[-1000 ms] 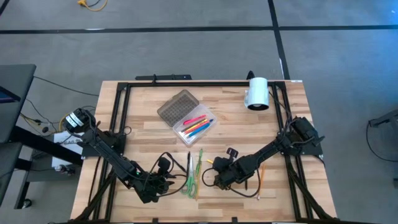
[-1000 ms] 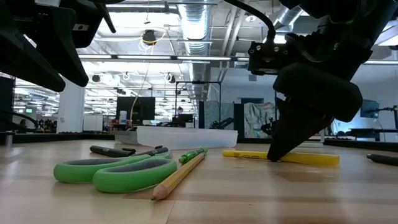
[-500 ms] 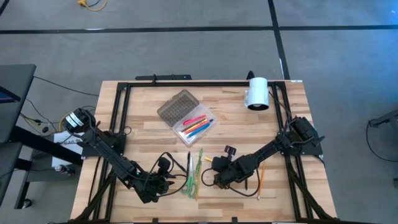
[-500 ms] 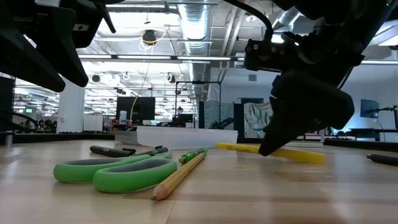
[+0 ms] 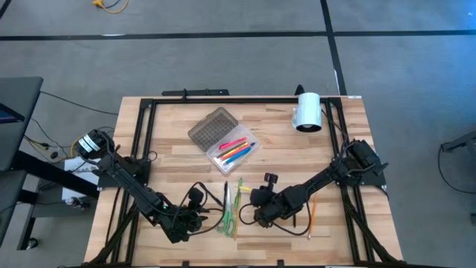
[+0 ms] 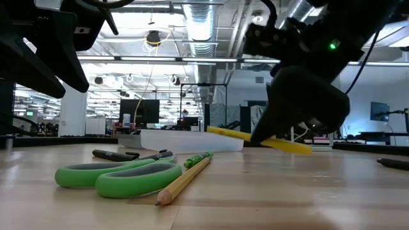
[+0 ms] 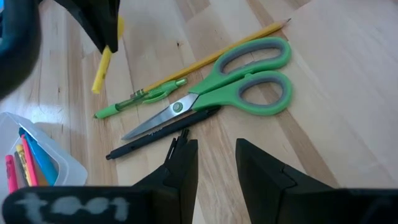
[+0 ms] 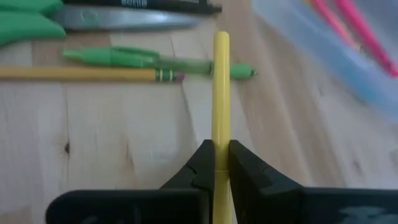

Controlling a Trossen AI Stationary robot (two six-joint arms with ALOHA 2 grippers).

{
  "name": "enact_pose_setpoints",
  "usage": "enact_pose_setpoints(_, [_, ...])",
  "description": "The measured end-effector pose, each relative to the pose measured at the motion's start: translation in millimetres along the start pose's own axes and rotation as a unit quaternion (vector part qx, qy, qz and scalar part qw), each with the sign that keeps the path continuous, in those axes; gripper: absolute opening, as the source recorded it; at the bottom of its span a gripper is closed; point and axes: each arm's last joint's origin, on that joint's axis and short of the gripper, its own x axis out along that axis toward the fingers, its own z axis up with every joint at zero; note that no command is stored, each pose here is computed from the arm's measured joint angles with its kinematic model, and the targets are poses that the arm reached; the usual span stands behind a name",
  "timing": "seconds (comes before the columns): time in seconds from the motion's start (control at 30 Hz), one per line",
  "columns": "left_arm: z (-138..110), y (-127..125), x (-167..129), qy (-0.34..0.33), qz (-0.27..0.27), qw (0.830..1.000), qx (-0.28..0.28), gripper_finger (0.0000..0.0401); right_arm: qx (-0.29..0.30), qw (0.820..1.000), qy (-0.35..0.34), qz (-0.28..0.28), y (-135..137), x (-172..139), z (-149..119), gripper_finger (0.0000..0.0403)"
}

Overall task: Pick & place school supplies into a supply box
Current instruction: Put the yellow pen into the transparent supply box

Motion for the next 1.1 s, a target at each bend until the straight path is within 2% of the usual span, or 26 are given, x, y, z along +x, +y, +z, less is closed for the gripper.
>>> enact_pose_setpoints(0.3, [-6, 1, 0, 0.028, 0.003, 1.0, -0.007, 0.0098, -0.086, 0.995, -0.04, -0.035, 0, -9, 21, 0.0016])
enact_pose_setpoints(0.5, [-8, 1, 0, 0.035, 0.005, 0.999, -0.013, 0.0098, -0.192, 0.974, -0.054, -0.104, -15, -4, 38, 0.0015])
enact_pose_setpoints(0.6, [-8, 1, 0, 0.034, 0.005, 0.999, -0.013, 0.0098, -0.225, 0.965, -0.043, -0.124, -30, 7, 45, 0.0018])
enact_pose_setpoints(0.8, [-8, 1, 0, 0.035, 0.005, 0.999, -0.012, 0.0098, -0.231, 0.963, -0.023, -0.135, -70, 33, 62, 0.0015])
enact_pose_setpoints(1.1, [-9, 1, 0, 0.041, 0.005, 0.999, -0.008, 0.0098, -0.195, 0.977, -0.002, -0.083, -125, 65, 71, 0.0021])
